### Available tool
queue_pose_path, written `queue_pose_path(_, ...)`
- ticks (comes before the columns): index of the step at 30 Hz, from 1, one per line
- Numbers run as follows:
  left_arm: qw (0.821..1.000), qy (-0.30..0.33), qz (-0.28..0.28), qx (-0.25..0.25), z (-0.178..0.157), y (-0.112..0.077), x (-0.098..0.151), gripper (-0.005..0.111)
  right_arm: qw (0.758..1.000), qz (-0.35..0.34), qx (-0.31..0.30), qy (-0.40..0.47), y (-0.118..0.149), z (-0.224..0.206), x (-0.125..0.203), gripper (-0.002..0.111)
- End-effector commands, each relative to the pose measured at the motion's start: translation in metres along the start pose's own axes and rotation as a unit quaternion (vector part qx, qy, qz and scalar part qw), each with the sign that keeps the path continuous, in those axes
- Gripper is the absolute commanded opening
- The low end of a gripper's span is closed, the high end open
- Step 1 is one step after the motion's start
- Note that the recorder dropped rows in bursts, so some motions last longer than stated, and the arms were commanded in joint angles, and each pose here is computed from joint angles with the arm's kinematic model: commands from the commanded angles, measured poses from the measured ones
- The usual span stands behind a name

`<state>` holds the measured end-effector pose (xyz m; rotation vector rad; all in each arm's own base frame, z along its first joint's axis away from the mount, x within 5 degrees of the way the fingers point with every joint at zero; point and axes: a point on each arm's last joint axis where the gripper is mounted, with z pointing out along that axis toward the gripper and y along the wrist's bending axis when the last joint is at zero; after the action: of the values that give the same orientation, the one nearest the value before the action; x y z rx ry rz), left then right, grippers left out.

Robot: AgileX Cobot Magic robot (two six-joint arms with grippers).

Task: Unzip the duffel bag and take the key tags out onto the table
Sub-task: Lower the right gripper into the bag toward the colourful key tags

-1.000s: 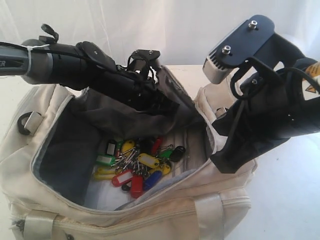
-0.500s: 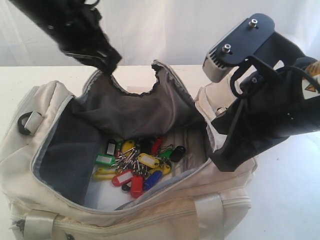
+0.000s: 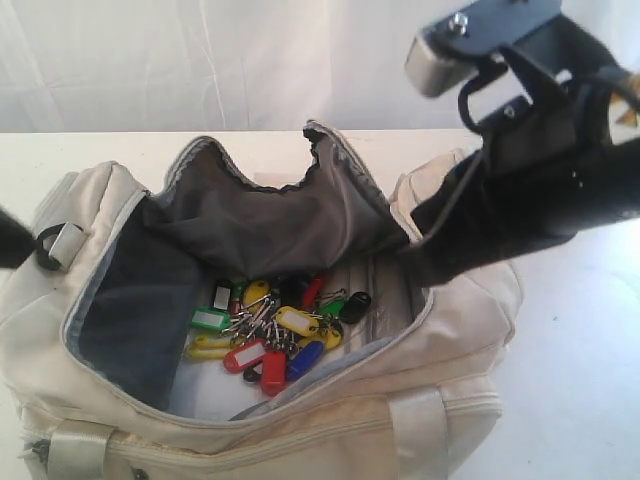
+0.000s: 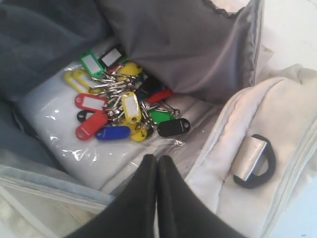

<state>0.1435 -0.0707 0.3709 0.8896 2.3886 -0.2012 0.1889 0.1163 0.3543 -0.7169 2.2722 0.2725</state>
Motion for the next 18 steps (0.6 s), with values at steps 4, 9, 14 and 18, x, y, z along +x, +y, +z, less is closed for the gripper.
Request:
queue_pose_path(4,0.999,-0.031,0.018,-0.034,0.035,-0.006,0.052,0.0,0.997,0.025,-0.036,0.062,0.002,-0.01,-0.05,0.0)
queue_pose_path(9,0.996,-0.068,-0.002,-0.051,0.061,-0.005,0.064,0.0,0.989,0.034,-0.075,0.119,0.006,0.025,-0.068,0.0)
queue_pose_path(14,0.994,-0.077,-0.056,-0.045,0.058,-0.005,0.061,0.0,0.984,0.019,-0.07,0.162,0.005,0.072,-0.07,0.0)
queue_pose_path(18,0.993,-0.079,-0.073,-0.04,0.058,-0.006,0.06,0.0,0.98,0.022,-0.071,0.185,0.004,0.108,-0.067,0.0)
